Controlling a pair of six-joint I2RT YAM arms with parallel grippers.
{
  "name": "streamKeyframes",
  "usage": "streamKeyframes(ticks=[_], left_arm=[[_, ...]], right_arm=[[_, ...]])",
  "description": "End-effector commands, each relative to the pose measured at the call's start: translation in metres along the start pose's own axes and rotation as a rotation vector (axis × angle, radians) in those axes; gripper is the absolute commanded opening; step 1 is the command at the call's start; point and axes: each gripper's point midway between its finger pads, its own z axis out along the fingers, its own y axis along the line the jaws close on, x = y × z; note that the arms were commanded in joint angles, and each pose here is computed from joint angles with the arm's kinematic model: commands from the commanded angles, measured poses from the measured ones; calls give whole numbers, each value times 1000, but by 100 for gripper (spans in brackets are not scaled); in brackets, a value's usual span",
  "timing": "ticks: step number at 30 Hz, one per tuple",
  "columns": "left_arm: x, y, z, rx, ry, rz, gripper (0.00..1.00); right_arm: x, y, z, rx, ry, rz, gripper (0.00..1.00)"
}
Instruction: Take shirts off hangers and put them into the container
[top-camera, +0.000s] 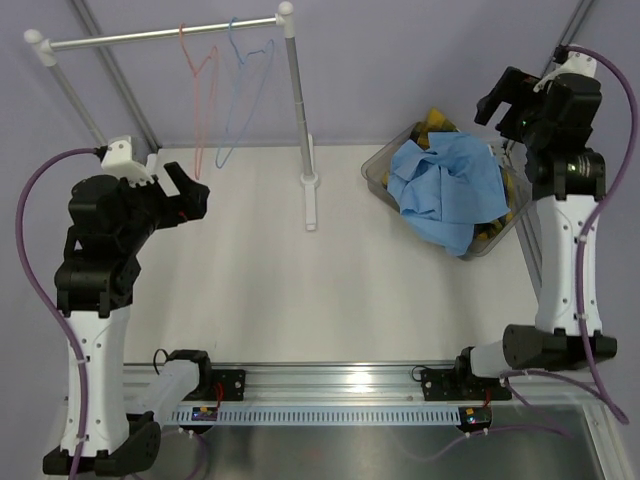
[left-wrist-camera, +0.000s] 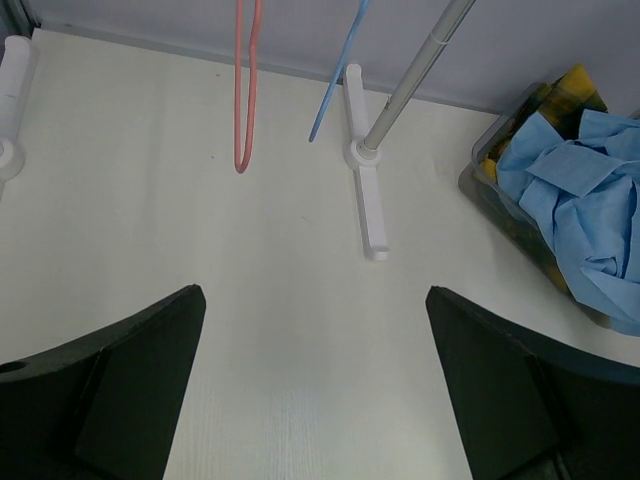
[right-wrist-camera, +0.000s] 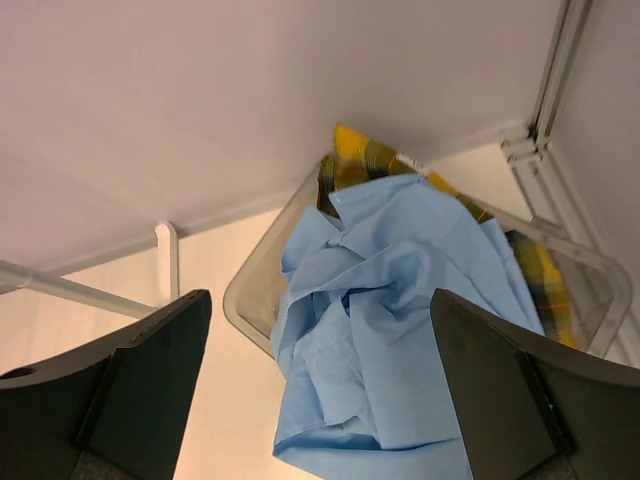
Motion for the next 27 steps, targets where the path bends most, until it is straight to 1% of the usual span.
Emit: streamKeyframes(ticks=[1, 3, 4, 6, 7, 8, 10, 11, 13, 14, 16, 17, 19, 20, 22, 23, 25, 27], left_arm=[[-30, -11, -30, 23, -113, 40, 99], [-39, -9, -45, 4, -154, 55, 99], [-42, -9, -50, -3, -167, 63, 99], [-51, -5, -63, -35, -207, 84, 99], [-54, -4, -72, -46, -230, 90, 99], [-54, -1, -76, -60, -234, 99, 99], [-56, 5, -86, -99, -263, 103, 99], [-54, 8, -88, -113, -261, 106, 99], [-50, 9, -87, -116, -254, 105, 99], [-48, 9, -88, -111, -253, 100, 99], [-42, 8, -84, -100, -235, 95, 99], [-37, 9, -81, -99, -223, 87, 99], [-32, 10, -78, -97, -205, 81, 99], [-30, 10, -76, -98, -201, 77, 99], [-27, 11, -74, -100, -190, 74, 99], [-27, 11, -72, -98, -187, 76, 99], [-27, 12, -71, -104, -183, 76, 99], [-25, 12, -69, -103, -177, 78, 99]], right_arm=[[-48, 6, -79, -3, -163, -76, 99], [-65, 6, -109, 2, -245, -89, 99], [-78, 5, -142, 9, -321, -94, 99], [-86, 2, -164, 15, -391, -103, 99], [-91, 4, -191, 1, -448, -110, 99], [-86, 4, -191, -9, -454, -119, 99], [-77, 12, -204, -65, -460, -130, 99], [-57, 18, -194, -112, -415, -140, 99], [-28, 19, -174, -131, -338, -130, 100], [9, 15, -149, -131, -238, -130, 99], [48, 13, -130, -143, -146, -96, 99], [91, 9, -111, -153, -40, -102, 99], [134, 4, -93, -142, 62, -136, 99], [169, 8, -85, -153, 132, -178, 100], [192, 10, -73, -112, 166, -267, 100], [200, 17, -70, -123, 198, -286, 99], [222, 15, -49, -91, 279, -308, 99], [232, 14, -37, -70, 307, -305, 100]])
